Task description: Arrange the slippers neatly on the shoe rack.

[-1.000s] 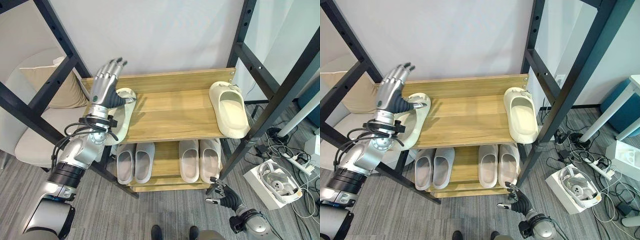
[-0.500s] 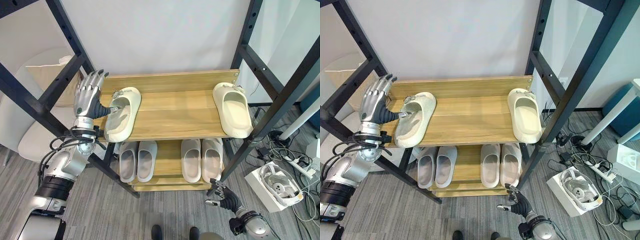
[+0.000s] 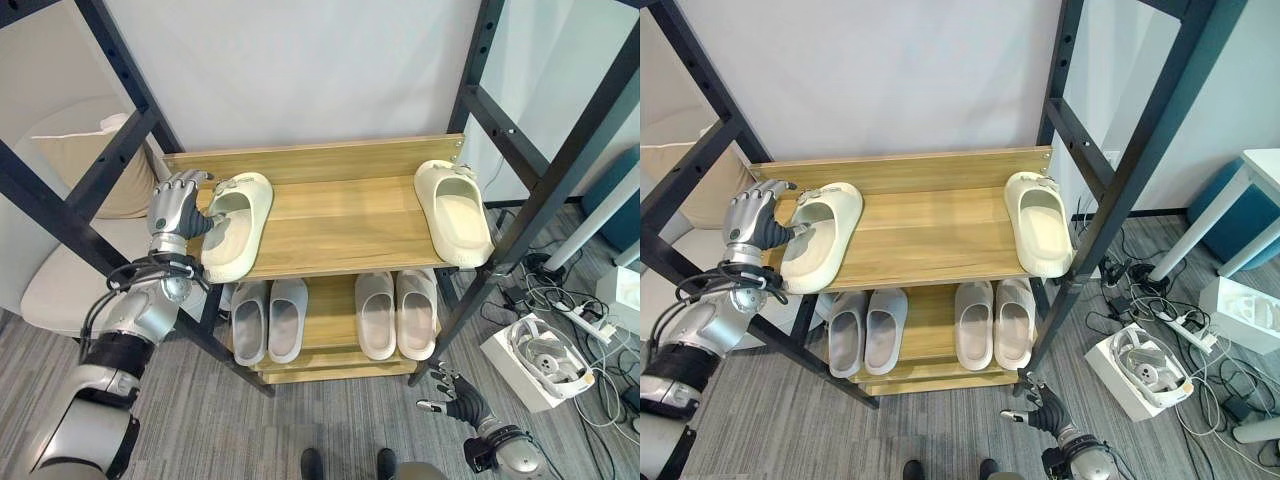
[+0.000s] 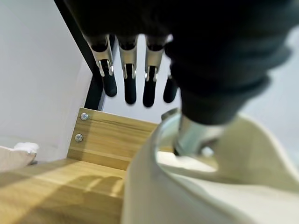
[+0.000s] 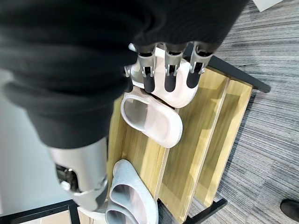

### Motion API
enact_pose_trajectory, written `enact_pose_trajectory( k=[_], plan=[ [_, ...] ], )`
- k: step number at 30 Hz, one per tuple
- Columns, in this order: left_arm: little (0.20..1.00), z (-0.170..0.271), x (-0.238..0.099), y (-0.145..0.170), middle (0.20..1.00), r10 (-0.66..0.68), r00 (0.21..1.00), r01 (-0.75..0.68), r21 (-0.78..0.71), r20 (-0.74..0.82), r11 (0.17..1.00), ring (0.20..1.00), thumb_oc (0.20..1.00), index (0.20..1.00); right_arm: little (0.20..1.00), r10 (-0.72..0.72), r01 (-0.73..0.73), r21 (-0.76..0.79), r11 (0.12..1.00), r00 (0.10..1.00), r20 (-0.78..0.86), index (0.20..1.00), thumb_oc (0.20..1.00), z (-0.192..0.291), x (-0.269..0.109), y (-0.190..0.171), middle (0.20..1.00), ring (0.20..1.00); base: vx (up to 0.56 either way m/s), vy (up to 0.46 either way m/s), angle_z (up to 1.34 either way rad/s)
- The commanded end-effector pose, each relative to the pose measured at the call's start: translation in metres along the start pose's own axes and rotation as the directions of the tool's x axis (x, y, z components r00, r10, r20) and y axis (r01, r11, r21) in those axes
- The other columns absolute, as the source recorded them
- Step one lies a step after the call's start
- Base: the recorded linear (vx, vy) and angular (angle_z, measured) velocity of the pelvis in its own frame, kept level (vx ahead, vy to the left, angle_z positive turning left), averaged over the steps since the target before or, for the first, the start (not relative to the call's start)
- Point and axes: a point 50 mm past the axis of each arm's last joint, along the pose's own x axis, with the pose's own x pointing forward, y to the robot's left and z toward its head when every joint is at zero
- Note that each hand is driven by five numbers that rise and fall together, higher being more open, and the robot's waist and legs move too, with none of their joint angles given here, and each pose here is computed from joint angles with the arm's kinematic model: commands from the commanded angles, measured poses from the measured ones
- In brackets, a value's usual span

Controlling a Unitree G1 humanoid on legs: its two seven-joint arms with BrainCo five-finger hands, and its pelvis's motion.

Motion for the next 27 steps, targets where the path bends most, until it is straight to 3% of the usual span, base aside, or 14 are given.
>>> enact_pose_trajectory(
  k=[1, 15, 20, 27],
  plan=[
    [0.200, 0.007, 0.042, 0.044, 0.200, 0.171, 0.985, -0.171, 0.018, -0.004, 0.985, 0.200, 0.200, 0.200, 1.000, 0.027, -0.028, 0.010, 1.000, 0.988, 0.155, 1.000, 1.000, 0.029, 0.003, 0.006, 1.000, 1.000, 0.02, -0.003, -0.10],
    [0.200, 0.036, 0.064, 0.051, 0.200, 0.142, 0.986, -0.147, 0.053, 0.087, 0.988, 0.200, 0.200, 0.200, 1.000, 0.032, -0.038, 0.032, 0.999, 0.986, 0.161, 1.000, 1.000, 0.028, 0.000, 0.006, 1.000, 1.000, 0.01, -0.002, -0.04],
    [0.200, 0.079, 0.068, 0.056, 0.200, 0.196, 0.960, -0.181, -0.092, 0.201, 0.979, 0.200, 0.200, 0.200, 1.000, 0.014, -0.021, 0.043, 0.999, 0.988, 0.154, 1.000, 1.000, 0.028, 0.001, 0.004, 1.000, 1.000, -0.01, -0.013, 0.01],
    [0.200, 0.132, 0.081, 0.061, 0.200, 0.191, 0.922, -0.176, -0.076, 0.336, 0.981, 0.200, 0.200, 0.200, 1.000, 0.002, -0.009, 0.034, 0.999, 0.984, 0.178, 1.000, 1.000, 0.035, 0.002, 0.000, 1.000, 1.000, -0.01, -0.017, 0.00]
  ],
)
